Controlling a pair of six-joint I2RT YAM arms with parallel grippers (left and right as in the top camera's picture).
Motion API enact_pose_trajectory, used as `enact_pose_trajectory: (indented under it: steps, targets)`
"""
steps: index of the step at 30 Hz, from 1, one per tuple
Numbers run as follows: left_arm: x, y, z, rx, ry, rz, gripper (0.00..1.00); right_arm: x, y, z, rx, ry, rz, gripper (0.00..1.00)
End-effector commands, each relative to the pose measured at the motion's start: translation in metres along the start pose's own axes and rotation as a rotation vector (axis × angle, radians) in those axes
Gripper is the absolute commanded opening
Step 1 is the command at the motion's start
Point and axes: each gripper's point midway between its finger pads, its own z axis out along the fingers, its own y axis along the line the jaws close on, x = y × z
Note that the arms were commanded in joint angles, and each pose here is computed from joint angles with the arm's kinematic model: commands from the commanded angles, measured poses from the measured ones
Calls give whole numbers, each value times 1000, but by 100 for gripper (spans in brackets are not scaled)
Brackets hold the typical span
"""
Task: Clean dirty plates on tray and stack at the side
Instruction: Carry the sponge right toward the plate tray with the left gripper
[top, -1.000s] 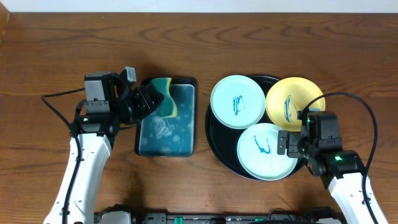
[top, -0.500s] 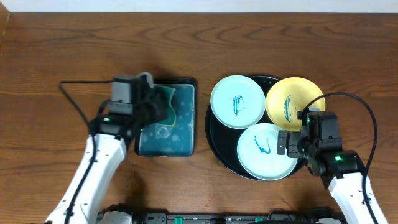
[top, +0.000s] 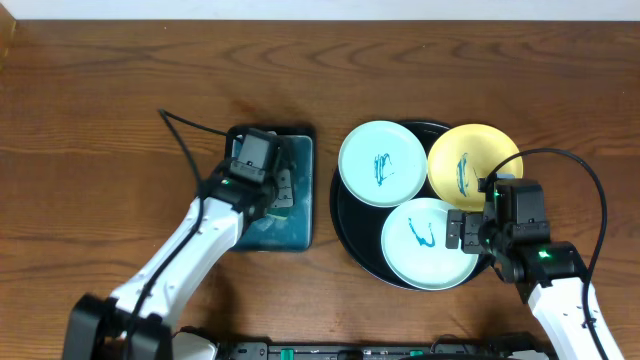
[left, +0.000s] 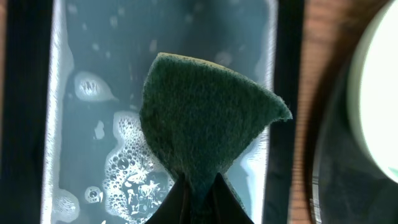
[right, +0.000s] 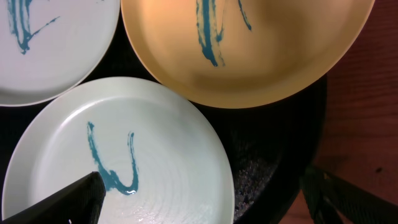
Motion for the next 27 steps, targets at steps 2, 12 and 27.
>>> enact_pose_trajectory:
  steps: [2, 12, 27]
  targets:
    - [9, 0, 14, -31, 39, -42, 8, -8, 0, -4, 6, -20, -9, 99]
    - [20, -30, 18, 26, 50, -24, 7, -8, 0, -4, 6, -21, -10, 99]
    - [26, -47, 16, 61, 56, 5, 7, -8, 0, -4, 6, -20, -10, 99]
